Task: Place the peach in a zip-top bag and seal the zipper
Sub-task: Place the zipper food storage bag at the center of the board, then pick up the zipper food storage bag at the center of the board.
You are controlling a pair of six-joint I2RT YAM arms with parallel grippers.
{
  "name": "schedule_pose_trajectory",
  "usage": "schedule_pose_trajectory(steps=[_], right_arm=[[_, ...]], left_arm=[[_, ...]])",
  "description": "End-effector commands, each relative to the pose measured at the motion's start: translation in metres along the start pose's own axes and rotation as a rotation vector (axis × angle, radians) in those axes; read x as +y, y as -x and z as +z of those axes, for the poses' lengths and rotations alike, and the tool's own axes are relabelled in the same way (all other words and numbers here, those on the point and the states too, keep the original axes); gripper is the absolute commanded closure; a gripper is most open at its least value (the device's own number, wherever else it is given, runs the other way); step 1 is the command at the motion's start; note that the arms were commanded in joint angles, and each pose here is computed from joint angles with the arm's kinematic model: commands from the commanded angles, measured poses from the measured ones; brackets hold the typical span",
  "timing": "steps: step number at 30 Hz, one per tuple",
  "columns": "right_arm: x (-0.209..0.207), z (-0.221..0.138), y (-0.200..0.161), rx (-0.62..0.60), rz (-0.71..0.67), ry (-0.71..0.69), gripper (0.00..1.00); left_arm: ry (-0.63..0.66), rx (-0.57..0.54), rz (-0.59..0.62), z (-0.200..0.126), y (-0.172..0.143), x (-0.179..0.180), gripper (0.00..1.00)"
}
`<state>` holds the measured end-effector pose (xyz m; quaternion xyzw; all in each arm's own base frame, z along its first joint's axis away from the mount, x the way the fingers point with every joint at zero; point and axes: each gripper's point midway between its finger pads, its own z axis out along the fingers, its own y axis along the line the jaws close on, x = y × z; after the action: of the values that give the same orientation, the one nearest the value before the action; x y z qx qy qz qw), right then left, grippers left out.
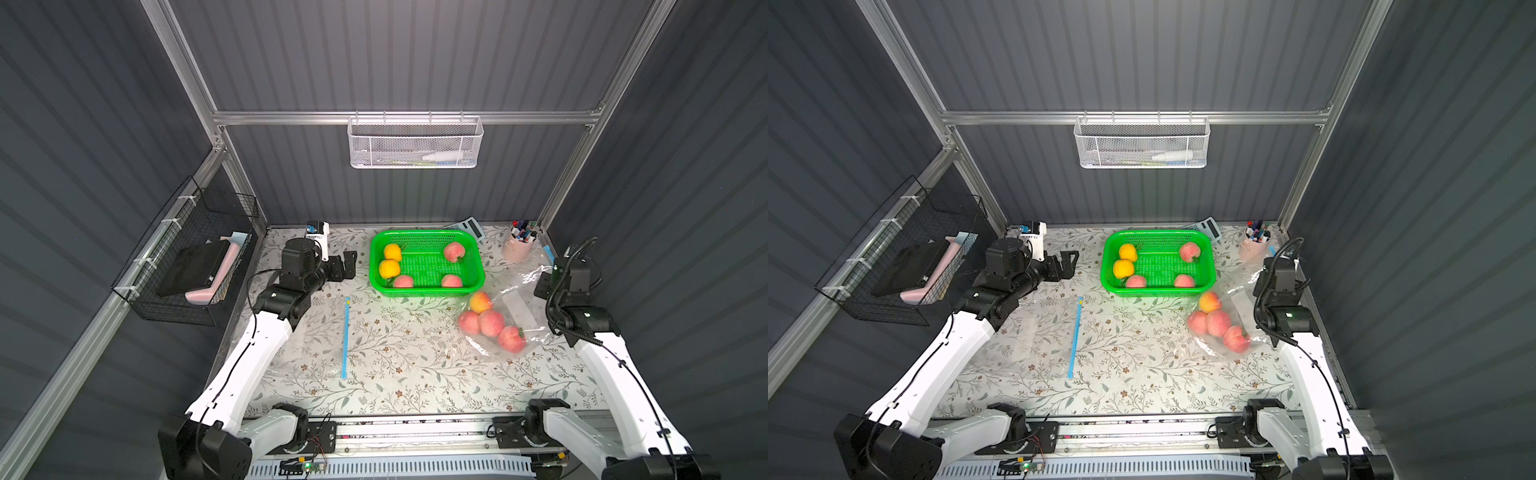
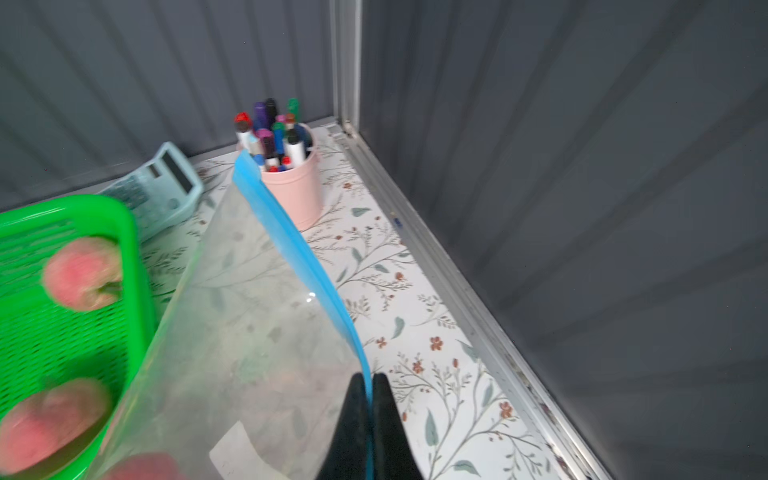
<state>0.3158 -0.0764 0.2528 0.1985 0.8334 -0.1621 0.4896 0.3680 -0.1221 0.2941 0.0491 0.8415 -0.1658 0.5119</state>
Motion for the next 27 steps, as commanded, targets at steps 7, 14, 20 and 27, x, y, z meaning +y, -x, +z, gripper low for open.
schedule_pose_trajectory(steps=[7,14,20,27], right_arm=[[0.025,0.009,0.023,0.011,0.048,0.152,0.33],[0.103,-0.007,-0.019,0.21,0.207,0.505,0.36],[0.17,-0.047,-0.067,0.319,0.258,0.712,0.35],[0.194,-0.072,-0.109,0.398,0.258,0.784,0.32]], left_arm=[[0.078,0.147,-0.06,0.01,-0.035,0.016,0.0],[0.154,0.322,-0.107,0.031,-0.089,0.034,0.0],[0.257,0.551,-0.182,0.035,-0.16,0.051,0.08],[0.378,0.729,-0.069,0.034,-0.215,0.055,0.27]])
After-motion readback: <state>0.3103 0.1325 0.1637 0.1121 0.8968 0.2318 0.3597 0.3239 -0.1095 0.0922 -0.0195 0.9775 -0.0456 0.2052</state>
